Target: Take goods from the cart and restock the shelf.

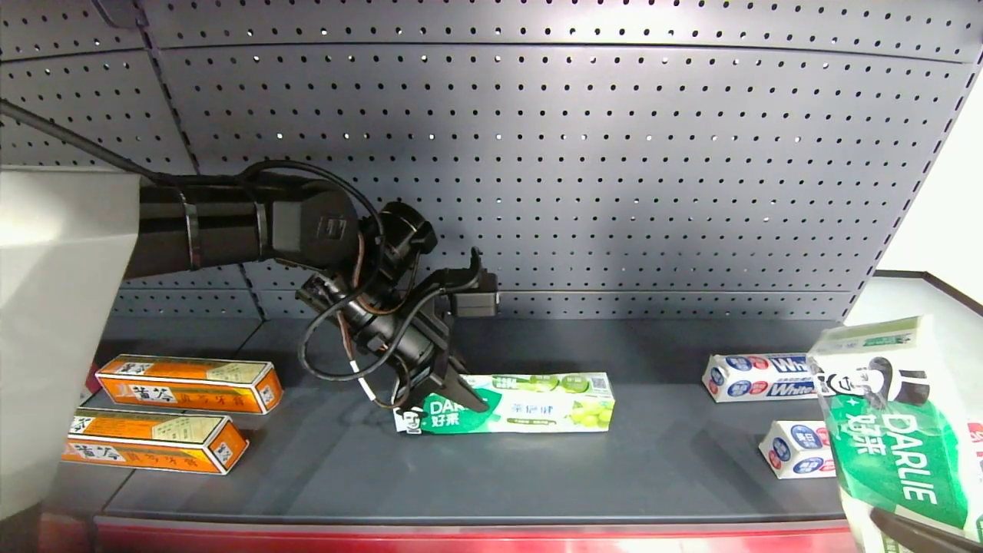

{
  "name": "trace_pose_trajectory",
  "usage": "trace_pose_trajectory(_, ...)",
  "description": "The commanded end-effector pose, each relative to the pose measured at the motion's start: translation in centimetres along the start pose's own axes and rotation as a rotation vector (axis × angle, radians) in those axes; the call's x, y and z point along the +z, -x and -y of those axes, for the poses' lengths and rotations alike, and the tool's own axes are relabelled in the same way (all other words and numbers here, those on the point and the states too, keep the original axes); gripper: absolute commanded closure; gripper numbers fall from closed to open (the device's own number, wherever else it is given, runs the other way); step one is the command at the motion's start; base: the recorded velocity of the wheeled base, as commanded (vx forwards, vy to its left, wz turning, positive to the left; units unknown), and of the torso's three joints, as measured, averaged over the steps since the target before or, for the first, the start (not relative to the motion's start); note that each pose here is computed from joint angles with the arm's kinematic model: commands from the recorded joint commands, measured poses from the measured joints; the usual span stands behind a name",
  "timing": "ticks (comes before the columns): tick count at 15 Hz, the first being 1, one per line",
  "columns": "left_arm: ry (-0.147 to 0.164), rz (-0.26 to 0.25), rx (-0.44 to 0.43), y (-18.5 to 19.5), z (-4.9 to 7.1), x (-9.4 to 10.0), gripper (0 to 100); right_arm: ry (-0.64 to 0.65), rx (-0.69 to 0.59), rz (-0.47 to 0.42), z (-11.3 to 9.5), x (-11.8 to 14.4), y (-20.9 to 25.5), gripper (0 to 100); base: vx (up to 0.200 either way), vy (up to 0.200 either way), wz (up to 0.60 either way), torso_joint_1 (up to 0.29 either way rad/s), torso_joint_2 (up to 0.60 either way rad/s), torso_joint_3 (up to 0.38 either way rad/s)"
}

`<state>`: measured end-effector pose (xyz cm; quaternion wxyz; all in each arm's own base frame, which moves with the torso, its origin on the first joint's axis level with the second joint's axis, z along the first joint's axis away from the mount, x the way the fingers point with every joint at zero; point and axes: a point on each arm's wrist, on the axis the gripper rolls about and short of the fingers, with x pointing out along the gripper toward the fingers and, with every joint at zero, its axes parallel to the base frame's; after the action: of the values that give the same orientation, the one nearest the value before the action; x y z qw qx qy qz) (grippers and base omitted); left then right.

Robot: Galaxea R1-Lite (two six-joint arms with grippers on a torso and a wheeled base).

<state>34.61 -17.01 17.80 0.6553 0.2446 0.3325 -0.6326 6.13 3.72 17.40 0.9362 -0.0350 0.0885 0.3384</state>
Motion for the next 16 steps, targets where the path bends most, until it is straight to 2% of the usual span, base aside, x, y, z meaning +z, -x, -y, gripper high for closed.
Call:
trace_pose_trajectory(1, -0.016, -0.004, 0.005, 1.0, 1.7, 0.3, 100, 0.002, 0.001, 0.005, 0.0, 0.1, 0.0, 100, 0.000, 0.000, 0.00, 0.000, 0.00, 0.000)
trace_pose_trajectory(2, -0.020, -0.006, 0.003, 1.0, 2.1, 0.3, 100, 0.002, 0.001, 0.005, 0.0, 0.1, 0.0, 100, 0.000, 0.000, 0.00, 0.000, 0.00, 0.000)
trace_pose_trajectory(4, -0.055, 0.002, 0.021, 0.0, 2.6, 0.1, 100, 0.002, 0.001, 0.006, 0.0, 0.1, 0.1, 100, 0.000, 0.000, 0.00, 0.000, 0.00, 0.000)
trace_pose_trajectory(6, -0.069, -0.002, 0.022, -0.6, 3.1, 0.2, 100, 0.002, -0.001, 0.009, 0.0, 0.1, 0.1, 100, 0.000, 0.000, 0.00, 0.000, 0.00, 0.000)
trace_pose_trajectory(13, -0.093, 0.006, 0.025, -0.1, 4.0, 0.9, 100, 0.004, -0.001, 0.017, -0.1, -0.1, 0.4, 100, 0.000, 0.000, 0.00, 0.000, 0.00, 0.000)
trace_pose_trajectory(16, -0.085, 0.004, 0.013, 0.1, 5.2, 1.0, 100, 0.004, -0.001, 0.018, -0.1, -0.1, 0.4, 100, 0.000, 0.000, 0.00, 0.000, 0.00, 0.000)
